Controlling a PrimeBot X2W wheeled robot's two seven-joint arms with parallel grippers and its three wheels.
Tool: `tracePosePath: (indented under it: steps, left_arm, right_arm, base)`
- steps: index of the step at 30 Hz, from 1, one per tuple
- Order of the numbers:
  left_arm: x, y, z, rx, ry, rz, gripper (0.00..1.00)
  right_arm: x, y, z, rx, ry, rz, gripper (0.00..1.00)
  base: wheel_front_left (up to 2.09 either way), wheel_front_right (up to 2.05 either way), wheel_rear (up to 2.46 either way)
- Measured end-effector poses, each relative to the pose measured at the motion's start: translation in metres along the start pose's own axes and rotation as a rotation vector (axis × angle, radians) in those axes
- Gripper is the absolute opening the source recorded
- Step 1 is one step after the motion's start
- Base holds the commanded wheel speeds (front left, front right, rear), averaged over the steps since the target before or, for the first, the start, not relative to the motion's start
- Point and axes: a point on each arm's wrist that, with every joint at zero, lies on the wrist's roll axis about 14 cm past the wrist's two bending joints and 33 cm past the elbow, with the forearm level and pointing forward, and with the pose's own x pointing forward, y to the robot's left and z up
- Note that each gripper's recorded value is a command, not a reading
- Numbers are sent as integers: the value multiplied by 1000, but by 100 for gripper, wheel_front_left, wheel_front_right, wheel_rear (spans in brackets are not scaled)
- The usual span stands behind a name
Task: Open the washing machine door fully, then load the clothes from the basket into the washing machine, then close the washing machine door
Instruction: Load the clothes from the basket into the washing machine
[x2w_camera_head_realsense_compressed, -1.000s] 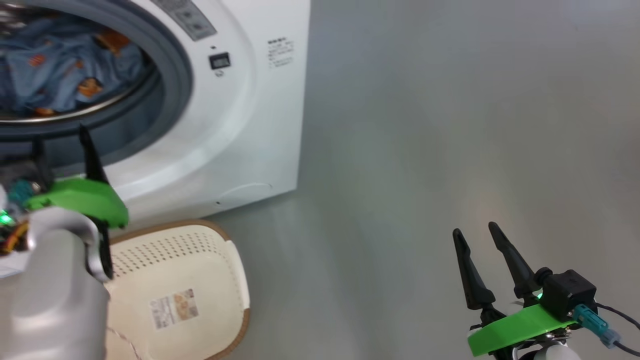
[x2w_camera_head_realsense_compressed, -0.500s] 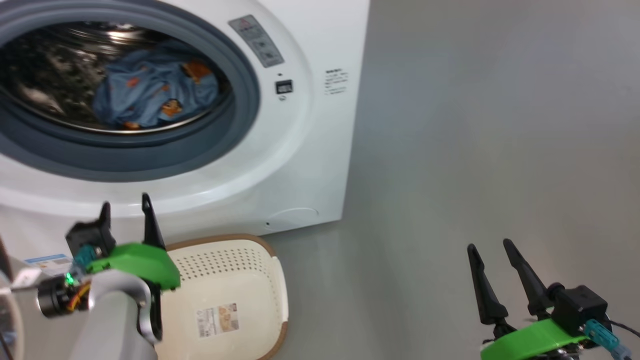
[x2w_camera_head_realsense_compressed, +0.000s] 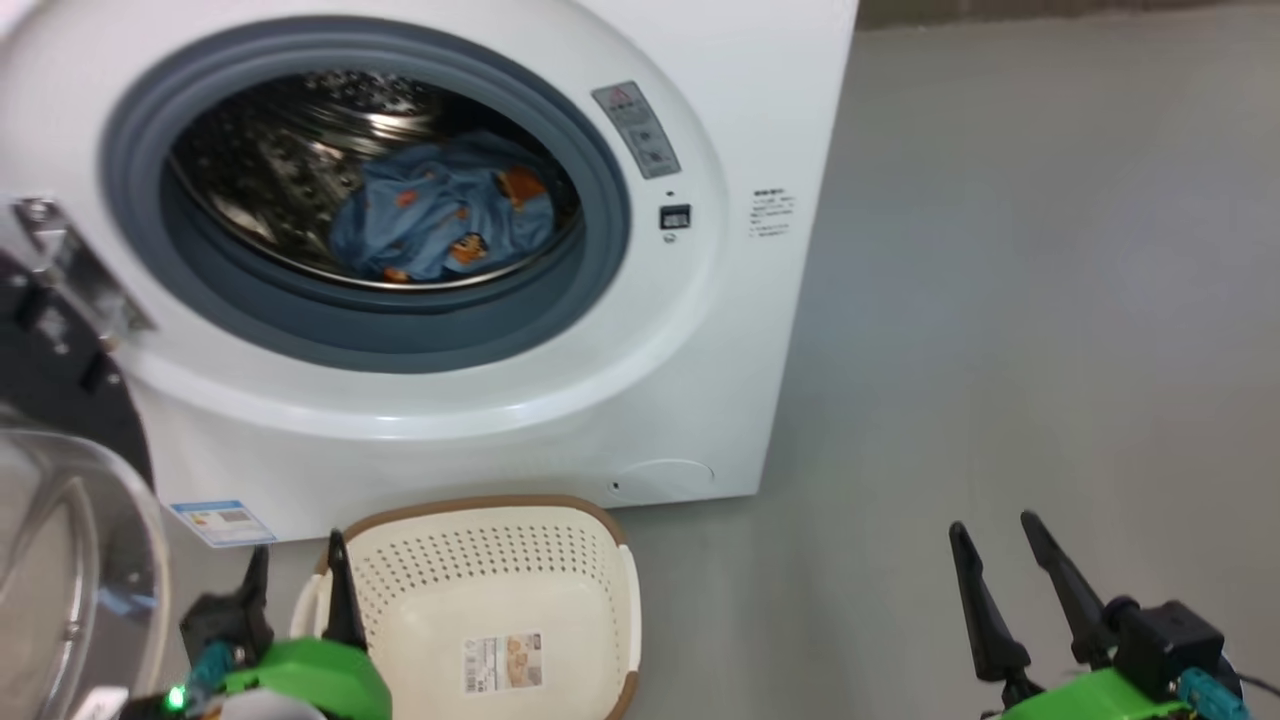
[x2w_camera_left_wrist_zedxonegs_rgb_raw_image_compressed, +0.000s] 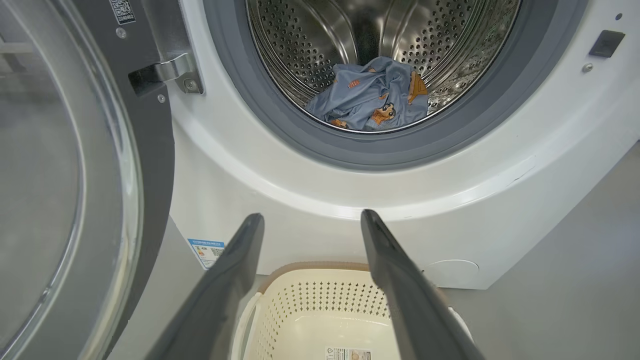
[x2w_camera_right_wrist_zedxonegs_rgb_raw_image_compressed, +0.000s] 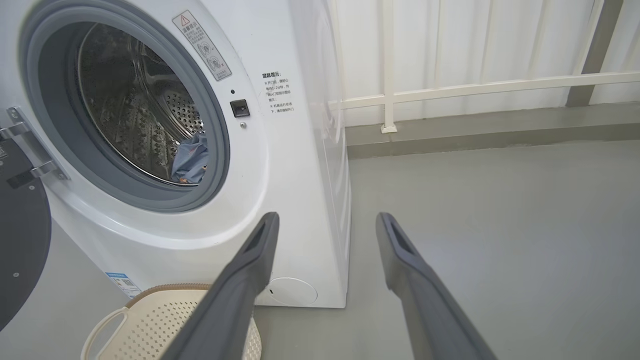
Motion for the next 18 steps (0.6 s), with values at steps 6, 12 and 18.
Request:
tracePosePath:
  steps: [6, 12, 18]
  left_arm:
    - [-33, 13, -10, -7, 6, 32, 100]
    - [-56, 24, -12, -21, -8, 69, 100]
    - [-69, 34, -2, -44, -53, 115, 100]
  right_arm:
    - [-9, 11, -3, 2, 10, 33, 100]
    - [-6, 23, 4, -1, -9, 71, 100]
    - [-3, 33, 5, -18, -14, 106, 100]
  base:
    - [0, 0, 0]
    - [0, 0, 0]
    - [0, 0, 0]
